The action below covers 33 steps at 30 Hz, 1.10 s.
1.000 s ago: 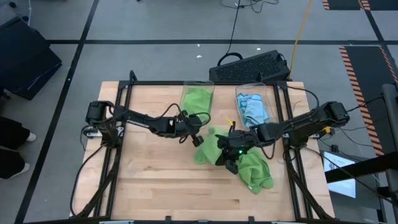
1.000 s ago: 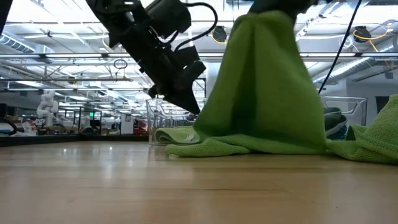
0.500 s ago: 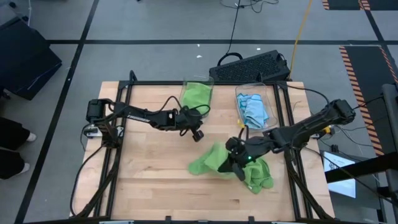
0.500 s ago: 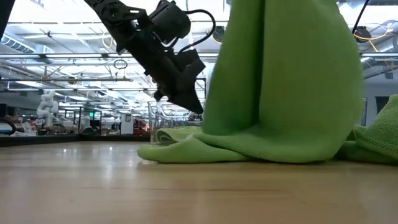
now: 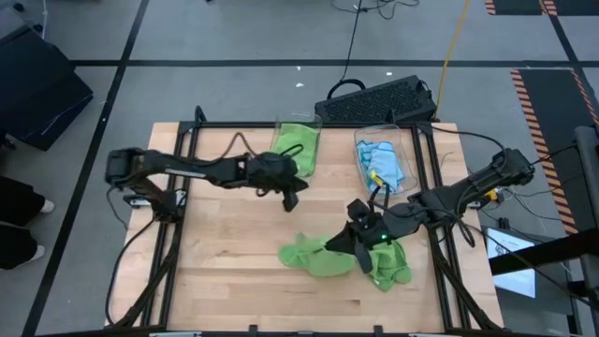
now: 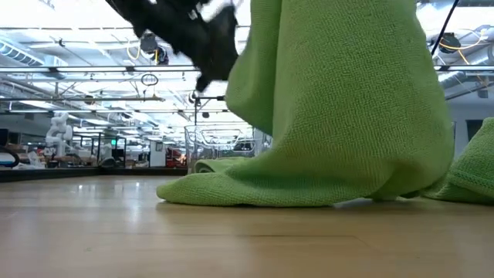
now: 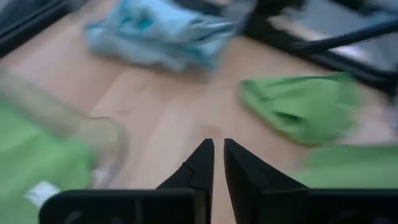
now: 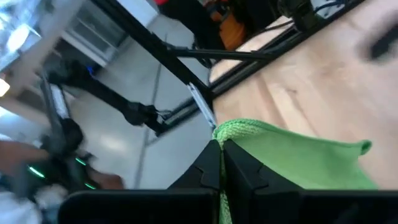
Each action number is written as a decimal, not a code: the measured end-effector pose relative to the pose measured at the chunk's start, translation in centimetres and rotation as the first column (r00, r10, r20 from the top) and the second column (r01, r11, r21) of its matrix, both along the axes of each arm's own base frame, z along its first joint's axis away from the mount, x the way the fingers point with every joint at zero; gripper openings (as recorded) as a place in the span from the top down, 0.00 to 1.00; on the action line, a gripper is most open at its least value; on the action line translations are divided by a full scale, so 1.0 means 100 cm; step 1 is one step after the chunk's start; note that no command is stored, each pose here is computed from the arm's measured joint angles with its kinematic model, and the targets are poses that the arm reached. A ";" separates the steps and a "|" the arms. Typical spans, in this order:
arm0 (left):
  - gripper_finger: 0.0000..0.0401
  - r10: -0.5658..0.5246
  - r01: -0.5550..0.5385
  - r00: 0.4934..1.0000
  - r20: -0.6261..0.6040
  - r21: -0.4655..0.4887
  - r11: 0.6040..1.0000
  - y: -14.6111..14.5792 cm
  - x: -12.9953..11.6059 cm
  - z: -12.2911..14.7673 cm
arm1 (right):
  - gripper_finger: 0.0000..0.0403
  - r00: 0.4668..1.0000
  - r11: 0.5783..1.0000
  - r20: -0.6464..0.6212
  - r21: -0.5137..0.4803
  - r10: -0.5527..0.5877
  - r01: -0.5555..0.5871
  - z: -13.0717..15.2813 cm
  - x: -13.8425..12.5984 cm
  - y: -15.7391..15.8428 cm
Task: Fold microfiber towels
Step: Fold the top green microfiber towel
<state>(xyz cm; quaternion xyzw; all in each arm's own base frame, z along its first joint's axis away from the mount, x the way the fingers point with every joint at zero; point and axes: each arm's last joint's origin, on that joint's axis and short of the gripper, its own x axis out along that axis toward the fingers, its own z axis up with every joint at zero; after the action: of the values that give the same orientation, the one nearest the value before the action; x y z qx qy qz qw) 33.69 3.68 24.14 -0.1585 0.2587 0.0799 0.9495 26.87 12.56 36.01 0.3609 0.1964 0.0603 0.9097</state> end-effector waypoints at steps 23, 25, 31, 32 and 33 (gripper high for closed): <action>0.36 -0.124 0.131 0.921 0.371 0.006 0.991 -0.118 0.016 0.022 | 1.00 0.961 0.927 0.044 -0.279 0.274 -0.252 0.026 -0.032 -0.014; 0.36 -0.152 0.184 0.906 0.396 -0.044 0.982 -0.117 0.026 0.019 | 1.00 0.957 0.921 0.044 -0.288 0.286 -0.262 0.026 -0.032 -0.014; 0.36 -0.321 0.412 0.869 0.376 -0.193 0.890 -0.122 0.056 0.004 | 1.00 0.941 0.904 0.044 -0.297 0.335 -0.308 0.025 -0.032 -0.013; 0.36 -0.348 0.450 0.858 0.377 -0.225 0.864 -0.124 0.059 0.003 | 1.00 0.940 0.903 0.043 -0.299 0.337 -0.310 0.025 -0.032 -0.013; 0.38 -0.375 0.487 0.841 0.389 -0.246 0.838 -0.127 0.063 0.003 | 1.00 0.940 0.902 0.044 -0.301 0.338 -0.310 0.025 -0.032 -0.013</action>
<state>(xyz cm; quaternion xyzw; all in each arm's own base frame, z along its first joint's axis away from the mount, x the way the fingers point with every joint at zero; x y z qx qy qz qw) 40.00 -9.00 24.45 -0.2653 0.1373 -0.2116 0.9306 23.64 11.26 38.56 0.1826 0.2166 0.1984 0.9383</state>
